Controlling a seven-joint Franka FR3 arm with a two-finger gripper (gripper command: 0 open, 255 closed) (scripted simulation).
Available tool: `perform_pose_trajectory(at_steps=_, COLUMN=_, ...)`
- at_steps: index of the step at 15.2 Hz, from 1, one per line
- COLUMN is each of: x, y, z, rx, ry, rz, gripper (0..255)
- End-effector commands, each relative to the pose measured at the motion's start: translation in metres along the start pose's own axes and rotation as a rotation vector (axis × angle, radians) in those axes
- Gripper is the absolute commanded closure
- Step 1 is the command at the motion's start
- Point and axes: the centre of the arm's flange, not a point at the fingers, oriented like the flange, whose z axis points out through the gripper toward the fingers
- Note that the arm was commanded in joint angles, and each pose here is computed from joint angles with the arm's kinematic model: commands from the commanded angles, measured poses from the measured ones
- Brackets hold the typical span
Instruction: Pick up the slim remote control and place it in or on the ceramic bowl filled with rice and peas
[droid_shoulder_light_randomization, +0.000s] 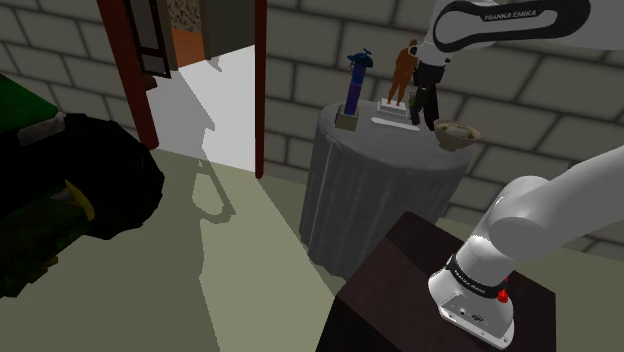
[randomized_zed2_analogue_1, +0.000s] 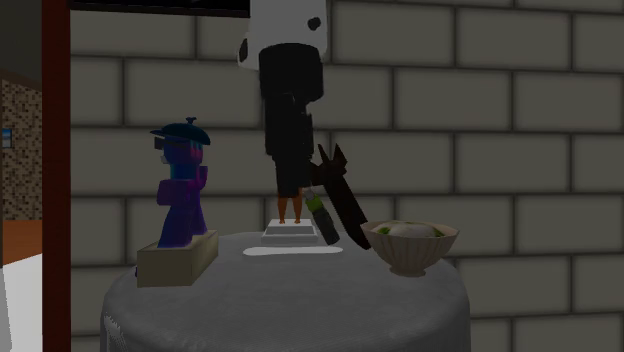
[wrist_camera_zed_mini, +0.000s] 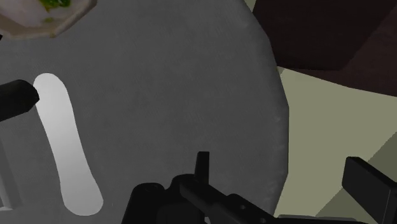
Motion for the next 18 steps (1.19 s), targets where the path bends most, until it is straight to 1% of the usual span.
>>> perform_pose_trajectory(at_steps=1, x=0.002, y=0.027, z=0.011, rx=0.007, ry=0.004, rz=-0.018, gripper=0)
perform_pose_trajectory(at_steps=9, x=0.019, y=0.125, z=0.056, rx=0.041, ry=0.022, rz=-0.081, gripper=0)
perform_pose_trajectory(at_steps=18, x=0.046, y=0.233, z=0.11, rx=0.079, ry=0.042, rz=-0.152, gripper=0)
